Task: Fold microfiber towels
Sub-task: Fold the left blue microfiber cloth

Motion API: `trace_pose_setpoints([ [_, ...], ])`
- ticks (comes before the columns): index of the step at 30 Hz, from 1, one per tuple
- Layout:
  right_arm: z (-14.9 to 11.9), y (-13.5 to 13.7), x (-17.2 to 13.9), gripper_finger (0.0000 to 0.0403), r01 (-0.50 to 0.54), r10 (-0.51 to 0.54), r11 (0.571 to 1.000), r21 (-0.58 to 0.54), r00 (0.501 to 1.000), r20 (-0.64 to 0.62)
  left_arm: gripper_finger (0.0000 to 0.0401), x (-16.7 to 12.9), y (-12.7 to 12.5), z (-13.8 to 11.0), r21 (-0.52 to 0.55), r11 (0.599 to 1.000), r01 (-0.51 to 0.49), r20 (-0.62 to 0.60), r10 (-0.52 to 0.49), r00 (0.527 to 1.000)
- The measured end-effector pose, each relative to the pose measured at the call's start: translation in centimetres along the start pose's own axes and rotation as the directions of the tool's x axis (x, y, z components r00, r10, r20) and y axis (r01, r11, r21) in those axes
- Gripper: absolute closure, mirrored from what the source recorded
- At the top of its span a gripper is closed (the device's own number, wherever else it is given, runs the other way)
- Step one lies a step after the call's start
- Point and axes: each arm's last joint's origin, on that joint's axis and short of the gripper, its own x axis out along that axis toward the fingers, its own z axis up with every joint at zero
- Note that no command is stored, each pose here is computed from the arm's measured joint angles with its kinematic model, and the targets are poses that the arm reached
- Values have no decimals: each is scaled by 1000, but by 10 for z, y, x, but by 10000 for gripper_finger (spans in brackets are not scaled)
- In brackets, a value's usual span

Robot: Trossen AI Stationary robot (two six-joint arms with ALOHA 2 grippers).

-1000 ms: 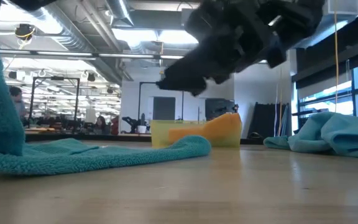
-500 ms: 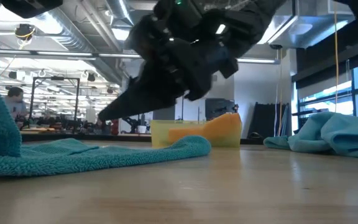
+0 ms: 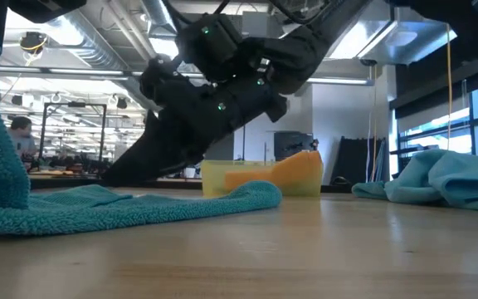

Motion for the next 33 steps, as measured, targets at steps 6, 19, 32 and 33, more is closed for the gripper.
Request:
trace_pose_setpoints([
  [6, -2, -1, 0, 209, 20, -20, 1000, 2, 999, -27, 401, 0, 0, 0, 1, 1000, -1, -1, 1, 1000],
  [19, -11, 5, 0, 238, 33, -34, 999, -11, 992, -124, 401, 0, 0, 0, 1, 1000, -7, 3, 7, 1000],
  [32, -8, 6, 0, 379, -26, 26, 1000, -3, 995, -95, 401, 0, 0, 0, -6, 1000, -9, 5, 9, 1000],
  [33, -7, 7, 0, 388, -33, 33, 999, 6, 995, -92, 401, 0, 0, 0, -6, 1000, -9, 5, 9, 1000],
])
